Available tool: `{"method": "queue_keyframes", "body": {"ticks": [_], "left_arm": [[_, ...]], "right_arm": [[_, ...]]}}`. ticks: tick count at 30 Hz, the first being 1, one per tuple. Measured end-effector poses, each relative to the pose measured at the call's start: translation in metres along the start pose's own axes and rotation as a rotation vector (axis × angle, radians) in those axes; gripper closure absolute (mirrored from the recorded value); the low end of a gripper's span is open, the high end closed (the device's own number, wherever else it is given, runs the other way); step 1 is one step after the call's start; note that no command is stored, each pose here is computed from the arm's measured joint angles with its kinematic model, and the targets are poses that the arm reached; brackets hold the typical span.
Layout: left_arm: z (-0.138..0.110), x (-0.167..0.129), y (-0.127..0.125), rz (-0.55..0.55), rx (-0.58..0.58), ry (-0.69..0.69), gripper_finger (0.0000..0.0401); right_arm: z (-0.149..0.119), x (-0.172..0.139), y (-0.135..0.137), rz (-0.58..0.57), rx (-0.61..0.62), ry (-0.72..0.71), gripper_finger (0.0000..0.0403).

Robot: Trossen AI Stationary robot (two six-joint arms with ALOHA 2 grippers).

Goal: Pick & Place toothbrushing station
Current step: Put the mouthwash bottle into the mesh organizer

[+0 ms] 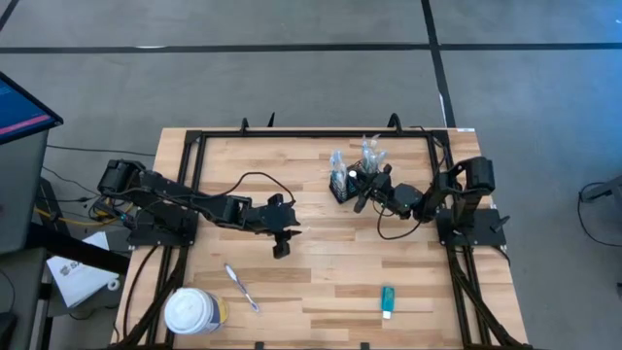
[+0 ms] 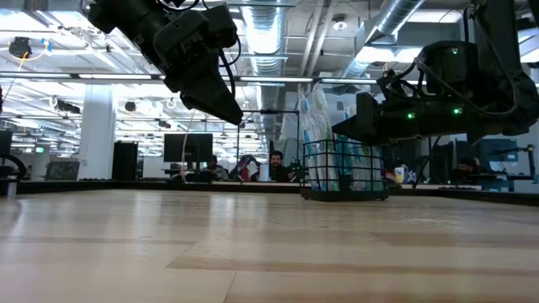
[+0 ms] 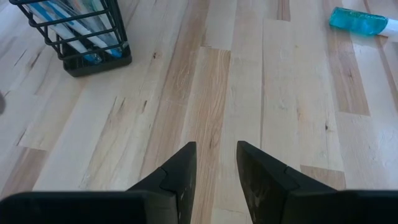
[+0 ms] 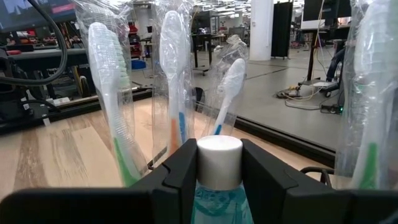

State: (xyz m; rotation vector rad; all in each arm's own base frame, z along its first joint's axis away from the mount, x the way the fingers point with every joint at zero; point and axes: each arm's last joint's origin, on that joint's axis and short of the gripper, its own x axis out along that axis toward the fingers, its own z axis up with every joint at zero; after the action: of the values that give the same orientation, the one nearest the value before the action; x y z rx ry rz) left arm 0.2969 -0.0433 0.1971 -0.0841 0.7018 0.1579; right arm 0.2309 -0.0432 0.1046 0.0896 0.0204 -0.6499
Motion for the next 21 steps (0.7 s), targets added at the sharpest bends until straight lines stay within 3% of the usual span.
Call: {"method": "queue_keyframes", "body": {"ticks": [21], "left_arm": [[-0.0002, 0.0000, -0.0001, -0.002, 0.000, 0.001, 0.0293]], "right_arm": [[-0.0005, -0.0012, 0.0024, 0.014, -0.035, 0.002, 0.0299]]}}
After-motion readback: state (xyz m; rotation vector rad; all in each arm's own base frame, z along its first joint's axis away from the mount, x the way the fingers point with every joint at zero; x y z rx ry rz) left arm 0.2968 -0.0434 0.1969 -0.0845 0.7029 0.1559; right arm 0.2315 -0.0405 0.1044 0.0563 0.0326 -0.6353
